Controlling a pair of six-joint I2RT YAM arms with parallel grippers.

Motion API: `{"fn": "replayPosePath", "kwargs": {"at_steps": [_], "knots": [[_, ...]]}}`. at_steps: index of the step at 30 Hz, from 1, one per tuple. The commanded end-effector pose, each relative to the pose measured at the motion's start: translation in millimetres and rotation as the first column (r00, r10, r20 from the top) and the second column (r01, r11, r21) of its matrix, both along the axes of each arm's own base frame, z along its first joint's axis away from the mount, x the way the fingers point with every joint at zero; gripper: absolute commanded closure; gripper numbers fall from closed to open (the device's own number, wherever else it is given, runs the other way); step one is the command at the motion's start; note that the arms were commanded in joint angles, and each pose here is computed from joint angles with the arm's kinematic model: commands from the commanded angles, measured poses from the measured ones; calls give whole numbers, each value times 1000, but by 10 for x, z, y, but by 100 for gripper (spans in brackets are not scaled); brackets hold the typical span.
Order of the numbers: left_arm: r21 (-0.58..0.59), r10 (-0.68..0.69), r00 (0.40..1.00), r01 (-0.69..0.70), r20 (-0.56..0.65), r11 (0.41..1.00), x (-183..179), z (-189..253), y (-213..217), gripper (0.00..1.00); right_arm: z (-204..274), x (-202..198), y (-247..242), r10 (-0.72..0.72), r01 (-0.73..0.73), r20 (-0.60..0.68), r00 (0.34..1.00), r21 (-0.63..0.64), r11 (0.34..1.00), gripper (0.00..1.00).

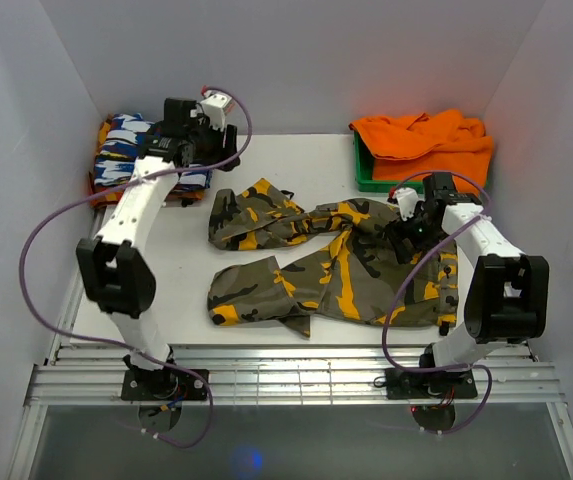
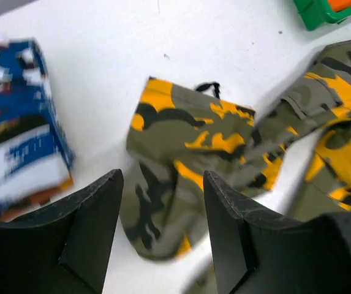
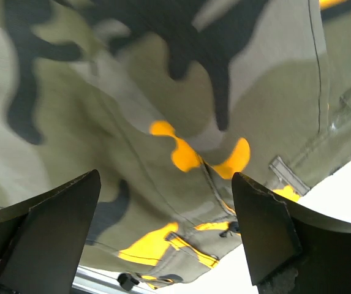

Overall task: Fold and stack the trousers
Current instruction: Flatten the trousers out

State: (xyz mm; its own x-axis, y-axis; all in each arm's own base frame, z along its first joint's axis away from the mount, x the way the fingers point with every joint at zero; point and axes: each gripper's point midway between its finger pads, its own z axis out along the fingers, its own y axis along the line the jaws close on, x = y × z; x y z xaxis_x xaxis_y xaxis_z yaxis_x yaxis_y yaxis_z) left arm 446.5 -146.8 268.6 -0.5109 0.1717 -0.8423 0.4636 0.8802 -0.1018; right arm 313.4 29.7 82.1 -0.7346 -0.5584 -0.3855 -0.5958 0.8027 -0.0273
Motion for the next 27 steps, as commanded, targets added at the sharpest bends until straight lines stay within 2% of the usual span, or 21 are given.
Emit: {"fn": "replayPosePath", "kwargs": {"at_steps": [1, 2, 5, 8, 11, 16, 17, 19, 24, 27], "knots": [[63, -237, 971, 239, -42, 969, 177, -135, -245, 35, -69, 26, -176, 1, -1, 4, 1000, -56, 998, 7], [63, -237, 970, 240, -54, 969, 405, -193, -308, 35, -107, 19, -206, -9, 9, -4, 1000, -63, 998, 8], [70, -206, 976, 211, -73, 975, 773, -386, -432, 41, -260, -44, -259, -40, 37, -51, 998, -73, 997, 10], [106, -188, 981, 193, -47, 976, 943, -514, -628, 41, -387, -131, -281, -49, 41, -93, 994, -86, 995, 12], [152, -174, 984, 179, -49, 972, 974, -783, -873, 36, -457, -191, -403, -86, 76, -109, 990, -99, 992, 12], [181, -150, 982, 170, -118, 969, 868, -1283, -1168, 30, -519, -278, -442, -105, 92, -133, 986, -101, 991, 14], [184, -150, 982, 169, -115, 968, 858, -1346, -1241, 23, -515, -286, -448, -108, 95, -131, 985, -102, 990, 14], [207, -136, 980, 165, -148, 964, 808, -1576, -1269, 18, -518, -300, -460, -115, 102, -134, 984, -105, 989, 14], [260, -121, 972, 172, -202, 950, 668, -1975, -1410, 16, -506, -310, -498, -124, 109, -132, 983, -118, 987, 14], [289, -98, 968, 165, -231, 943, 638, -2222, -1434, 19, -521, -309, -525, -131, 113, -137, 982, -129, 985, 14]]}}
